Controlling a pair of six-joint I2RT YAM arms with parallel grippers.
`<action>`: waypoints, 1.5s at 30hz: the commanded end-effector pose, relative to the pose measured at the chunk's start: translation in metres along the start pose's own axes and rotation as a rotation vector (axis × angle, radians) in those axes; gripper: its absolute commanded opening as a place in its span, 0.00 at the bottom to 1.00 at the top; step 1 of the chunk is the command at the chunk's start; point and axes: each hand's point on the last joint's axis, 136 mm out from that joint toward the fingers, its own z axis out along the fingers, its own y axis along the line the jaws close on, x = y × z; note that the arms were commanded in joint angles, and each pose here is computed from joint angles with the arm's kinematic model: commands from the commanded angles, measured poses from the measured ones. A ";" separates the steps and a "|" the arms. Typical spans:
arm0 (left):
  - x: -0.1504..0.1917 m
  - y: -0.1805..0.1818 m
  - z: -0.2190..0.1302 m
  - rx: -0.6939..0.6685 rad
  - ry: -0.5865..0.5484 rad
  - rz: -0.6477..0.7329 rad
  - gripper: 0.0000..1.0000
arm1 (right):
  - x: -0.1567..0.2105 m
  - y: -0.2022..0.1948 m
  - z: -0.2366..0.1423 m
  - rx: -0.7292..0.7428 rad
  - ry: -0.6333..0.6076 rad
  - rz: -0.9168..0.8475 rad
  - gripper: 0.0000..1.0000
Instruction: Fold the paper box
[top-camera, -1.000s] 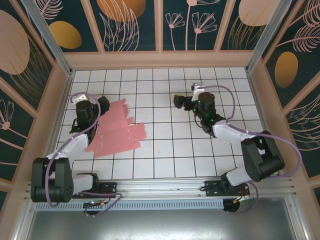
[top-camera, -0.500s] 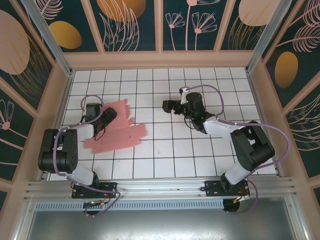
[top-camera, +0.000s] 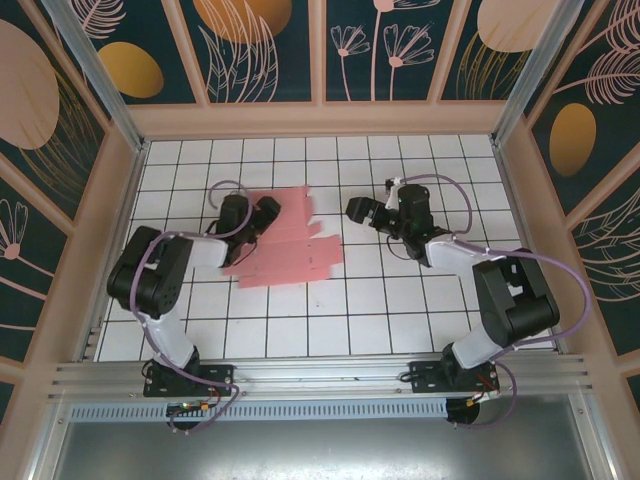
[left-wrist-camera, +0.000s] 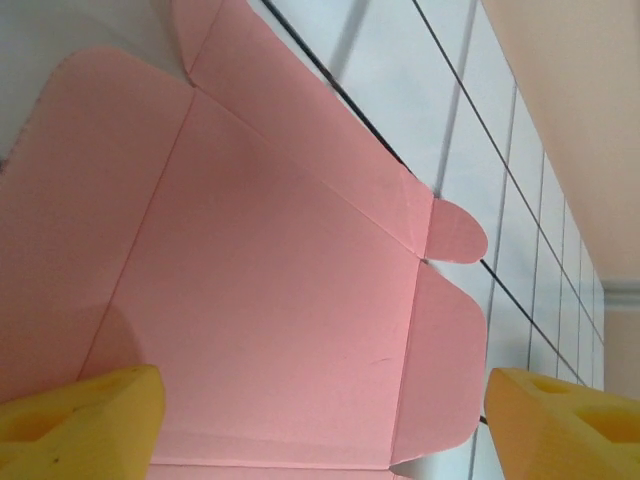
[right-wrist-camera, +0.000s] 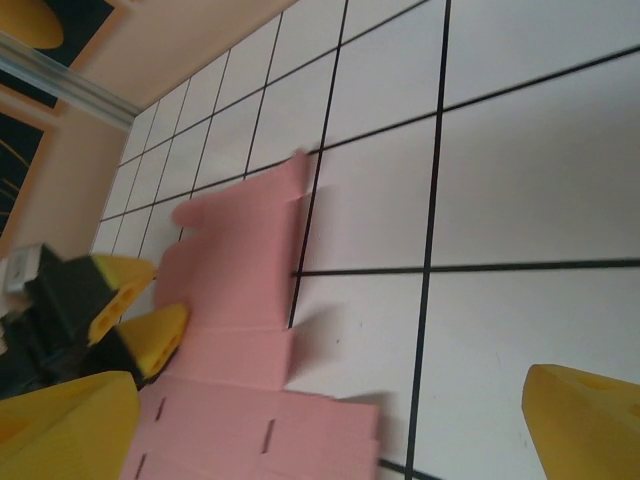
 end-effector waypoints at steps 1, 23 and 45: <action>0.039 -0.007 0.025 -0.039 0.128 0.066 0.85 | 0.003 0.001 -0.013 -0.034 0.017 0.011 0.98; 0.016 -0.042 -0.062 0.004 -0.064 0.237 0.95 | -0.028 -0.015 0.032 0.001 0.116 -0.085 0.94; 0.019 -0.007 -0.095 -0.088 -0.098 0.229 0.99 | -0.011 -0.070 0.105 0.184 0.177 0.138 0.94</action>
